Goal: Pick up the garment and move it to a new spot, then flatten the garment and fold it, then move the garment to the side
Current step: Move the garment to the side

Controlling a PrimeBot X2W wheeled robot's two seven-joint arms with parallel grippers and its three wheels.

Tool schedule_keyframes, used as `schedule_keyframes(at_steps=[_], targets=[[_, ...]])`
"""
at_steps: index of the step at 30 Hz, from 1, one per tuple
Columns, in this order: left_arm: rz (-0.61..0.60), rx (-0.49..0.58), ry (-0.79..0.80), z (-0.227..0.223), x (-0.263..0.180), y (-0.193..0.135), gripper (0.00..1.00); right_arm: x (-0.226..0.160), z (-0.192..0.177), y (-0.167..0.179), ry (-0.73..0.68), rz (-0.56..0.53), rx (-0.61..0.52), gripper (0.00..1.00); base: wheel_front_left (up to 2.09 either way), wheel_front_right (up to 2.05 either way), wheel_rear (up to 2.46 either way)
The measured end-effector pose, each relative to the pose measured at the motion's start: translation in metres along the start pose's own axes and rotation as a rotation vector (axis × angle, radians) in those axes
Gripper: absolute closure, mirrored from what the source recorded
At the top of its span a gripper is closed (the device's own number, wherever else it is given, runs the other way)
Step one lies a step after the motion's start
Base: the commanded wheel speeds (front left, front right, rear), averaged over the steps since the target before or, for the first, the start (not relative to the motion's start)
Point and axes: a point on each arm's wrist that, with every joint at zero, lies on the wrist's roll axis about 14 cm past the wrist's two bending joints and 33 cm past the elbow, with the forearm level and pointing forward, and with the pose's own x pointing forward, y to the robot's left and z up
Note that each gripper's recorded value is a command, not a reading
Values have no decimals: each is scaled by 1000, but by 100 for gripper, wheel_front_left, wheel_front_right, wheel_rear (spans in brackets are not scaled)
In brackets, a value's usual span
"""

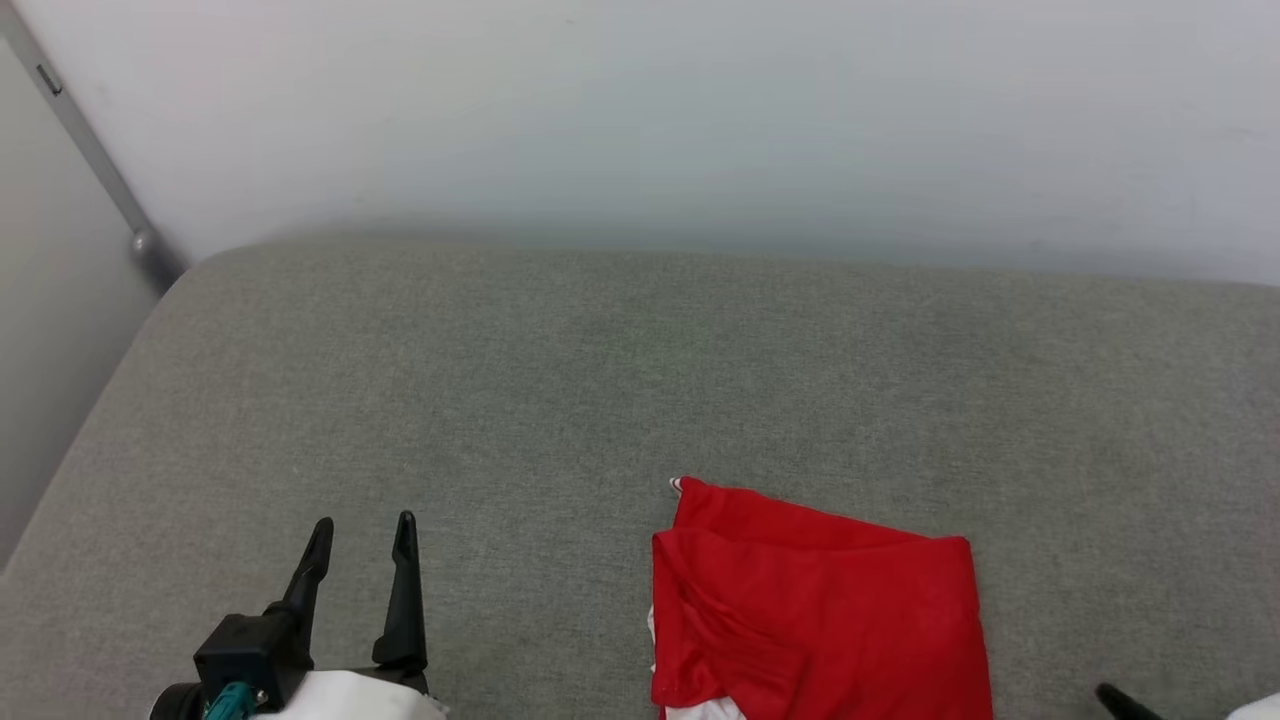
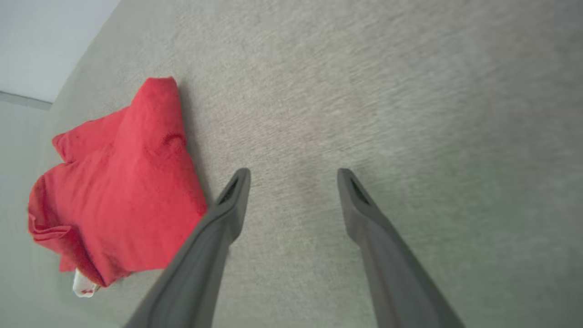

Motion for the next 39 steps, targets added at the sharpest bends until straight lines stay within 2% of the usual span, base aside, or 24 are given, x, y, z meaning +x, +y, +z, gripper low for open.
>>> schedule_keyframes(at_steps=[3, 6, 11, 15, 16, 17, 18, 19, 24, 30, 32, 35, 39], targets=[[9, -11, -6, 1, 3, 1, 0, 15, -20, 31, 157, 122, 118, 0, 0, 0, 0], [16, -20, -12, 2, 9, 2, 0, 28, -36, 60, 288, 206, 147, 0, 0, 0, 0], [31, -24, 5, -7, 15, 6, 0, 53, -36, 98, 361, 302, 172, 0, 0, 0, 0], [52, -10, 15, -11, 19, 14, 0, 68, -53, 112, 450, 331, 196, 0, 0, 0, 0], [59, -7, 18, -12, 18, 16, 0, 70, -56, 115, 468, 336, 197, 16, 0, 0, 0], [62, -3, 20, -13, 18, 18, 0, 72, -58, 118, 481, 342, 196, 64, 0, 0, 0], [67, -1, 21, -13, 18, 21, 0, 73, -61, 120, 495, 346, 195, 92, 0, 0, 0], [72, 5, 23, -14, 17, 22, 0, 73, -63, 122, 504, 352, 196, 100, 0, 0, 0], [50, 14, 16, -13, 17, 18, 0, 66, -60, 130, 485, 370, 128, 100, 0, 0, 0], [-29, 12, 7, -12, 23, -6, 0, 54, -19, 126, 303, 316, -188, 100, 0, 0, 0], [-76, 4, 0, -11, 29, -21, 0, 49, -4, 119, 250, 271, -301, 100, 0, 0, 0], [-157, -16, -8, -11, 43, -48, 0, 42, 23, 97, 163, 174, -408, 100, 0, 0, 0], [-298, -39, -39, -6, 68, -94, 0, 30, 55, 54, 73, 31, -422, 100, 0, 0, 0]])
